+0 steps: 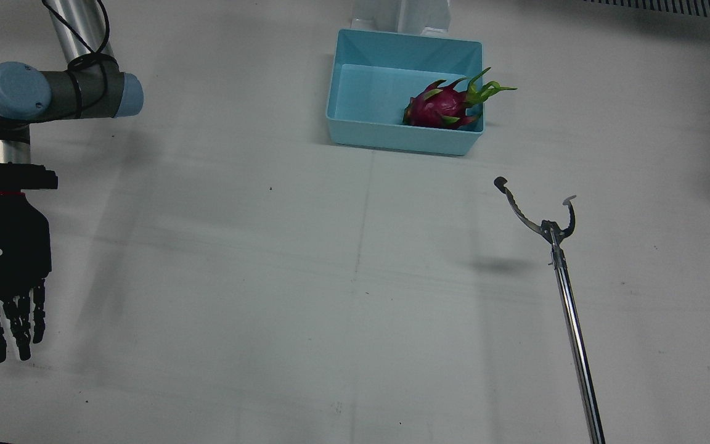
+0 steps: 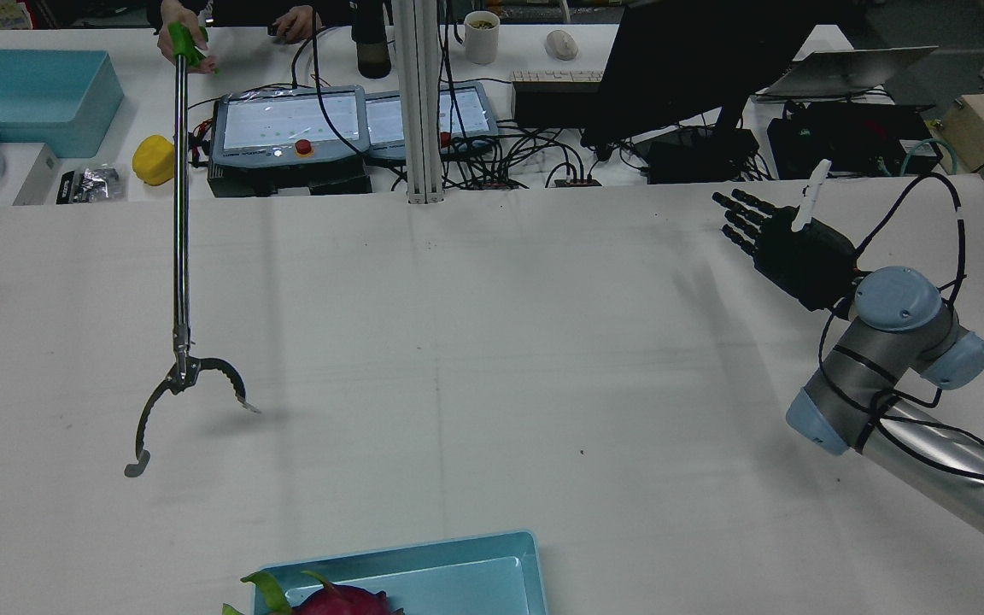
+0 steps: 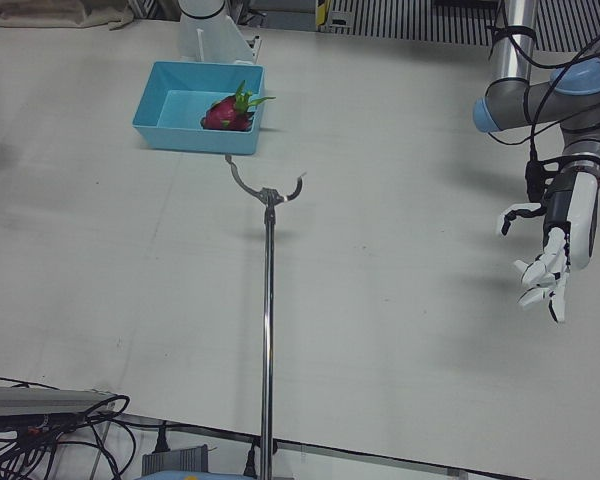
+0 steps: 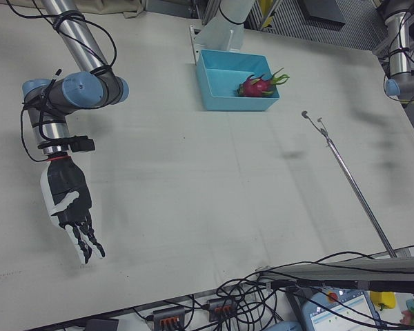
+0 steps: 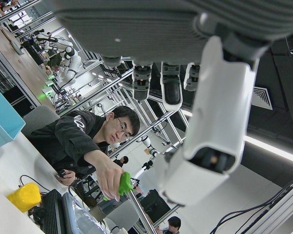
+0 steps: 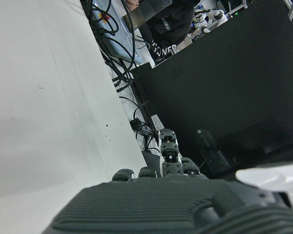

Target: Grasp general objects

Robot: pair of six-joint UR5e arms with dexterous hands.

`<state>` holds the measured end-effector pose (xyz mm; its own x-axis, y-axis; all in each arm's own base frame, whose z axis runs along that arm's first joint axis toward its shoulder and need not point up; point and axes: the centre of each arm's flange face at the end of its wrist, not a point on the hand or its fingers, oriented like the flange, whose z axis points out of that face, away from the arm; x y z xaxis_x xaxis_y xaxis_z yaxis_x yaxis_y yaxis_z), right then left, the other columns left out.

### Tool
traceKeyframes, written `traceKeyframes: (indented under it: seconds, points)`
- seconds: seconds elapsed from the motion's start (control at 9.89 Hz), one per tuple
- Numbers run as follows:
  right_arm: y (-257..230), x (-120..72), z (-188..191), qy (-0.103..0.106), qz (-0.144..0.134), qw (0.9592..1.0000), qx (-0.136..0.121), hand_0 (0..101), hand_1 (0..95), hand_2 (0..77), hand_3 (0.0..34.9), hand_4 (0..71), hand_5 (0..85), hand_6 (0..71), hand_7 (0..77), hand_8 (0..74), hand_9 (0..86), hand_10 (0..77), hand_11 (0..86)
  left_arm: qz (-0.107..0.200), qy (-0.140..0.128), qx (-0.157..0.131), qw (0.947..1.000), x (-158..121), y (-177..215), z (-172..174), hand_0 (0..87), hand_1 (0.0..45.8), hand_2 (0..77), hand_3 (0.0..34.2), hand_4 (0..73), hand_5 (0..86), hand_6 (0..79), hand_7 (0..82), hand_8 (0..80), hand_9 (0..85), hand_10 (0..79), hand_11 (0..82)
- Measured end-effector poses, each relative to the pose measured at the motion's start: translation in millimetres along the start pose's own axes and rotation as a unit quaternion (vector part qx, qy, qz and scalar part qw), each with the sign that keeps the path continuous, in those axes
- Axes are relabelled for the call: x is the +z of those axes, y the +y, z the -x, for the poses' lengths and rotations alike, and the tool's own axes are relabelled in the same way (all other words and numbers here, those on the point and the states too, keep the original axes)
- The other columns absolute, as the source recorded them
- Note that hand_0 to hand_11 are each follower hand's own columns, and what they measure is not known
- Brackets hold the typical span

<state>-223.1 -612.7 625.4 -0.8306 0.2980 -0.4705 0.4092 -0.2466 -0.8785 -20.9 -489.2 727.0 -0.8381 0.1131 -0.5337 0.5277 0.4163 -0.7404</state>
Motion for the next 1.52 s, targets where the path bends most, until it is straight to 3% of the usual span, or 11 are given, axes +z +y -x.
traceKeyframes:
  seconds: [0.4,0.61,0.71,0.91,1.52]
  points:
    - [0.0,0.0,0.0,0.0,0.0,1.0,0.0,1,6.5,1.6,0.0,0.0,0.0,0.0,0.0,0.0,1.1,0.0,1.1,-0.001,-0.001,0.0,1.0,-0.4,-0.3,0.2,79.8,0.5,59.5,9.5,0.0,9.3,0.5,70.4,10.4,18.0,0.5,1.1]
    - [0.0,0.0,0.0,0.0,0.0,1.0,0.0,0,6.5,1.6,0.0,0.0,0.0,0.0,0.0,0.0,1.1,0.0,0.5,-0.002,-0.001,0.004,1.0,-0.7,-0.6,0.9,79.8,0.5,59.5,9.5,0.0,9.3,0.5,73.1,10.4,18.0,0.5,1.1]
    - [-0.2,0.0,0.1,0.0,0.0,1.0,0.0,0,6.5,1.6,0.0,0.0,0.0,0.0,0.0,0.0,1.1,0.0,0.5,-0.002,-0.002,0.007,1.0,-0.6,-0.8,1.2,79.8,0.5,59.5,8.7,0.0,9.3,8.2,73.1,10.4,18.0,0.5,1.1]
    - [-0.3,0.0,0.2,0.0,0.0,1.0,0.0,1,6.5,1.6,0.0,0.0,0.0,0.0,0.0,0.0,1.1,0.0,0.5,-0.002,-0.002,0.016,0.9999,-0.1,-0.4,1.4,79.9,0.5,59.5,10.3,0.0,9.8,9.3,70.9,10.4,18.0,0.5,1.1]
    - [-0.1,0.0,0.0,0.0,0.0,1.0,0.0,1,6.5,1.6,0.0,0.0,0.0,0.0,0.0,0.0,1.1,0.0,0.5,0.0,0.0,0.036,0.9994,4.6,4.6,-1.9,80.0,0.5,59.5,10.5,0.0,11.4,9.3,70.4,10.4,18.0,0.5,1.1]
